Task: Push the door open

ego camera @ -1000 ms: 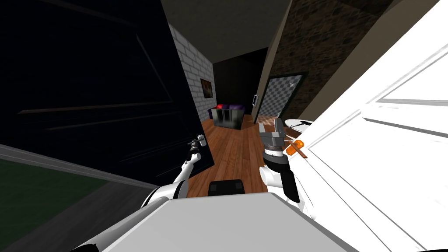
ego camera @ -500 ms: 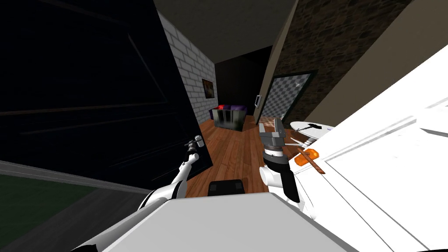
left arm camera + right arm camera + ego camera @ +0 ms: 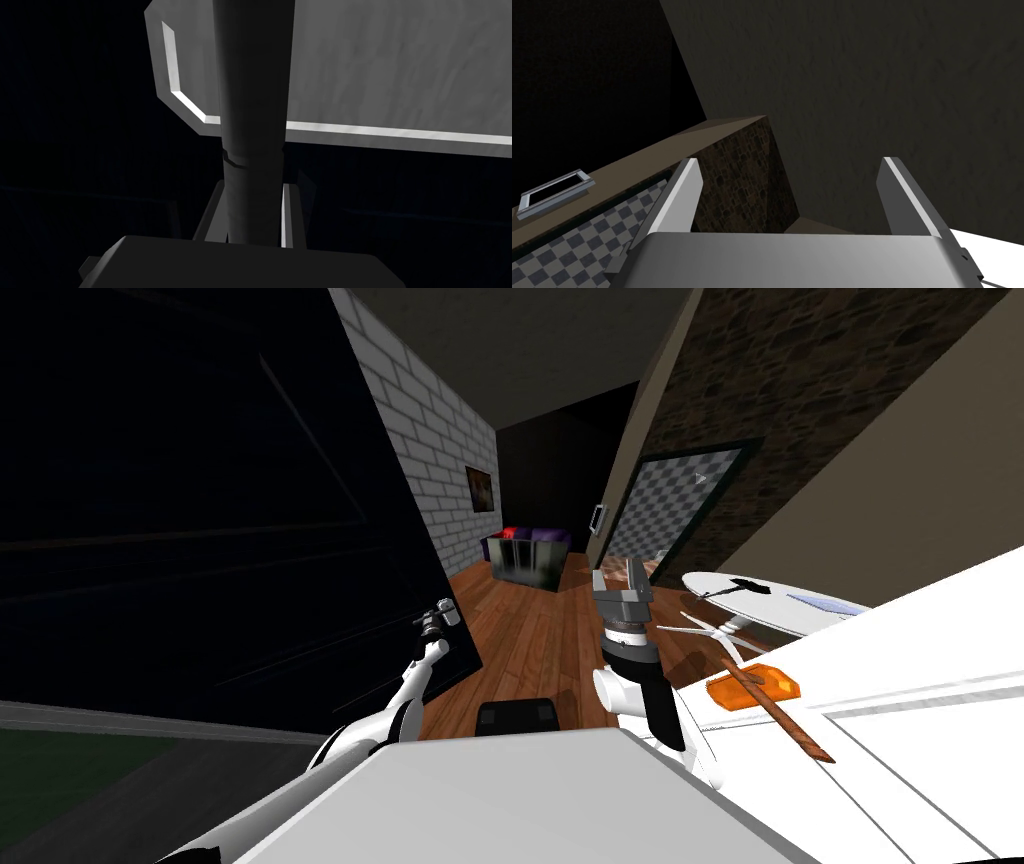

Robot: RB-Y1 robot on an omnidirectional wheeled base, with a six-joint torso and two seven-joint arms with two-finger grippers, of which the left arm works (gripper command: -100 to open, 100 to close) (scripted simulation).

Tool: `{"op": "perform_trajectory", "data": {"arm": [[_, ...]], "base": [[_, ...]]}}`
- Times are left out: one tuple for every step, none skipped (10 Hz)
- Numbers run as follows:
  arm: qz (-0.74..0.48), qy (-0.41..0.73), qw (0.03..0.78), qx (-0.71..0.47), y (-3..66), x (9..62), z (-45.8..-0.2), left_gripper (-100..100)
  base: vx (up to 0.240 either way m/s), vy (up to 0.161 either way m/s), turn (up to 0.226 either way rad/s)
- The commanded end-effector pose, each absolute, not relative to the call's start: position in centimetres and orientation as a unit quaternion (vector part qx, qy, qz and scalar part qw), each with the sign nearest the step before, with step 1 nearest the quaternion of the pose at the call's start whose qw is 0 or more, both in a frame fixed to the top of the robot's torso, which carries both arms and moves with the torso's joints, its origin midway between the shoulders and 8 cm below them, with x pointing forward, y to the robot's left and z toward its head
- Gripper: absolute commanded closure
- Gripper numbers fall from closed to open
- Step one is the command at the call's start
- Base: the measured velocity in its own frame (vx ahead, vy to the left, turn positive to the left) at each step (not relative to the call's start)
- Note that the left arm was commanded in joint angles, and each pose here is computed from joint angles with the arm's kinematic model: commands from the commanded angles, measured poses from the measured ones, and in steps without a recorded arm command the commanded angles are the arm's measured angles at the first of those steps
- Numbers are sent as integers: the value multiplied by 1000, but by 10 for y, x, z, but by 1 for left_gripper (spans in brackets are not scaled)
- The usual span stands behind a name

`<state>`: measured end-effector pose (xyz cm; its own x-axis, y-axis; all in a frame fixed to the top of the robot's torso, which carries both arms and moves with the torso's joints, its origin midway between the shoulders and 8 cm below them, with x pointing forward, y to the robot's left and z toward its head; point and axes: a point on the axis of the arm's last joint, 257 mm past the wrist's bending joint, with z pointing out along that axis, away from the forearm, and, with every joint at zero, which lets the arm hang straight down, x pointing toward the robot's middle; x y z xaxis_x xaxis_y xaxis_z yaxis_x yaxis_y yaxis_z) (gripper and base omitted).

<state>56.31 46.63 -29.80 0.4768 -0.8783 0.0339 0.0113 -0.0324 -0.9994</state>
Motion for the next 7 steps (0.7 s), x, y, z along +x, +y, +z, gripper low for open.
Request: {"op": "perform_trajectory", "data": {"arm": [[-365, 346, 605, -617, 477, 560, -295, 100], [-363, 343, 607, -619, 481, 558, -295, 100], [-360, 340, 608, -620, 486, 556, -295, 100], [-358, 337, 610, -622, 490, 554, -295, 100], [-355, 334, 611, -623, 495, 552, -295, 100], [-353, 337, 609, -625, 495, 550, -300, 100], [-346, 328, 615, -628, 507, 544, -298, 100]], "base": [[152, -50, 44], [173, -56, 59], [163, -67, 55], [149, -58, 52], [175, -43, 48], [79, -10, 46], [131, -15, 48]]}}
